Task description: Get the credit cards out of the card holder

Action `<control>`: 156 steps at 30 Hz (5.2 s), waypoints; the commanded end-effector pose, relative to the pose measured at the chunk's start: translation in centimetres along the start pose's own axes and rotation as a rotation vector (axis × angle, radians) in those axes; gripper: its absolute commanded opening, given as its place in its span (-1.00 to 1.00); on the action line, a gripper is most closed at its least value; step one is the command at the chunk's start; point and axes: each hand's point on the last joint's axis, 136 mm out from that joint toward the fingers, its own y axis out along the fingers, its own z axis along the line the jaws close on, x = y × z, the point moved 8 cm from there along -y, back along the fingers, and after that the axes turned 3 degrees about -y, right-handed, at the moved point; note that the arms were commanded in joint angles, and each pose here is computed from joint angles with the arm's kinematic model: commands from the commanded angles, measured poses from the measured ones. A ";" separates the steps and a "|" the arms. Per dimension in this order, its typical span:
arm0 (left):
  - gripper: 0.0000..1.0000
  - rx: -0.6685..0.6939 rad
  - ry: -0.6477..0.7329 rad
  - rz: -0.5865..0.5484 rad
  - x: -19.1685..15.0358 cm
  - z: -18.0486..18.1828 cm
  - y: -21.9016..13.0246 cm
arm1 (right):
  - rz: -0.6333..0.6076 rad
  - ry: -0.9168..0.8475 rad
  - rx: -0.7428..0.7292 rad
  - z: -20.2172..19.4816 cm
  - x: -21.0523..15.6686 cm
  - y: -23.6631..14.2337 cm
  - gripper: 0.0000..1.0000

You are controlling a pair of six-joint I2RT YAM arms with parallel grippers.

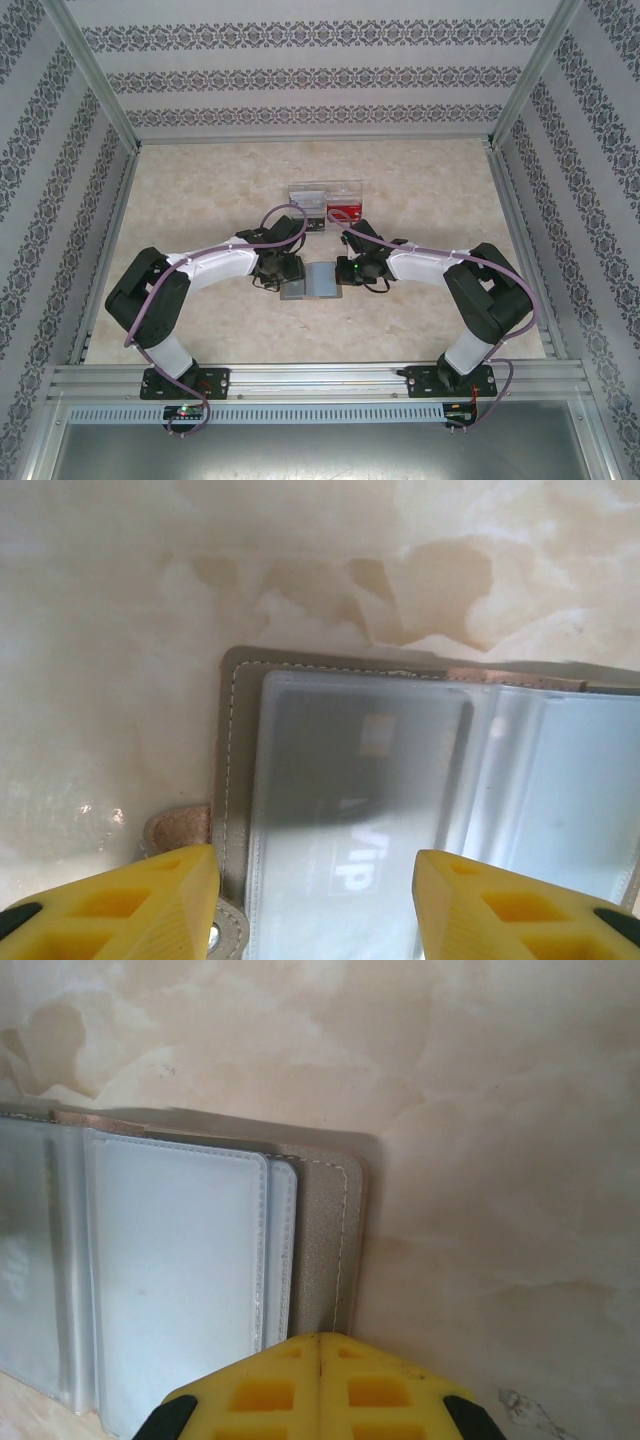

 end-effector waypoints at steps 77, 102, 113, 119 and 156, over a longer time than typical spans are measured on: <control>0.30 0.042 0.066 0.050 -0.4 -0.8 1.1 | 0.074 0.023 -0.055 -1.6 -1.4 1.4 -1.00; 0.30 -0.196 0.095 0.093 -0.8 -4.4 1.2 | 0.075 0.029 -0.055 -1.6 -1.4 1.6 -1.00; 0.29 -0.303 0.101 0.095 -0.6 -5.8 0.7 | 0.050 0.038 -0.050 -1.7 -1.2 1.1 -1.00; 0.27 -0.363 0.109 0.108 -0.7 -7.1 1.0 | -0.051 0.056 -0.041 -1.8 -0.2 -1.2 -1.00; 0.26 -0.414 0.189 0.000 -0.3 -9.3 -4.9 | -0.186 0.139 -0.026 -4.0 -0.3 -5.5 -1.00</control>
